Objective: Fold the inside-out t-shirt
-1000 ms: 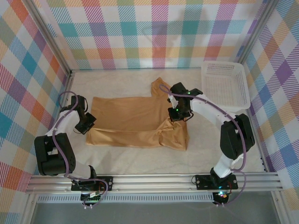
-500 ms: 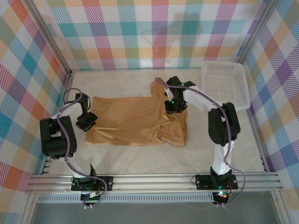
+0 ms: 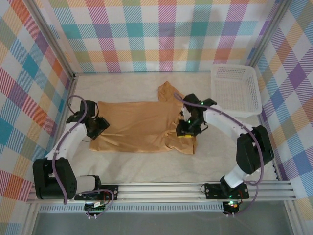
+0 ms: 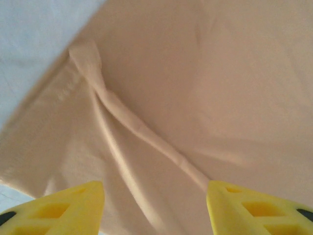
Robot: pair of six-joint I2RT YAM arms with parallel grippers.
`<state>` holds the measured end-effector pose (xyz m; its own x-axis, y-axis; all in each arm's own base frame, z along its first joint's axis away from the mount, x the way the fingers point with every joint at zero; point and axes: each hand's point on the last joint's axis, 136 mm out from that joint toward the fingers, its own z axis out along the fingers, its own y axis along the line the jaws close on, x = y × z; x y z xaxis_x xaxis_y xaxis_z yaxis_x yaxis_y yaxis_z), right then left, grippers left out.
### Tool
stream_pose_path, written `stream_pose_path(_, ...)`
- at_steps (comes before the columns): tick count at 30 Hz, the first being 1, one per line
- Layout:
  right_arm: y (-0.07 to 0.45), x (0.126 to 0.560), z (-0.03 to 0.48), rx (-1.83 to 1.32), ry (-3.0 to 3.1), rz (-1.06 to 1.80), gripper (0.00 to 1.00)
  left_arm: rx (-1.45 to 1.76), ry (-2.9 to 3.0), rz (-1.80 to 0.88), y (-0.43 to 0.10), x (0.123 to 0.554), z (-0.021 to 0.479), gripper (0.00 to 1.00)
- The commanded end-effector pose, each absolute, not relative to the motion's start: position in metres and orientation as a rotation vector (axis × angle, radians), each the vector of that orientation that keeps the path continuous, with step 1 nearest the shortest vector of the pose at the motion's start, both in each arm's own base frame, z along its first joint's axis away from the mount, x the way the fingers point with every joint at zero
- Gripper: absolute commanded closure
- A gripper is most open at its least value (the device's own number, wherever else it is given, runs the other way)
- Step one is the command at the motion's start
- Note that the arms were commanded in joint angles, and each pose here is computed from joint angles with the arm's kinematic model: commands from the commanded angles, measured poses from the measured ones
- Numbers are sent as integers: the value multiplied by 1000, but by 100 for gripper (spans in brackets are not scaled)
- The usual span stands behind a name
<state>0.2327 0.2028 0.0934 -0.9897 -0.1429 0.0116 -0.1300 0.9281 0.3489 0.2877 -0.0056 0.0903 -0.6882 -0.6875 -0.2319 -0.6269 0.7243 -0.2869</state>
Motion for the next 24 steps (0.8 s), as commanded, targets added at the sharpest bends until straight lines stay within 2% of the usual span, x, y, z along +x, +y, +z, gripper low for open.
stream_pose_path(1,188,209,77,78,-3039,-477,58,-1088,2701,-362,-22,280,60,44)
stream_pose_path(6,170,193,63,73,-3054,-399,47,-1093,2732,-345,-22,281,47,44)
stream_pose_path(14,169,196,43,132,-3048,-367,40,-1101,2783,-288,-14,284,33,44)
stream_pose_path(21,176,194,31,137,-3023,-421,41,-1130,2788,-279,-6,287,27,45)
stream_pose_path(22,177,194,30,140,-3023,-432,43,-1134,2788,-282,-5,287,26,45)
stream_pose_path(24,177,194,30,134,-3022,-437,56,-1138,2789,-278,-4,289,24,45)
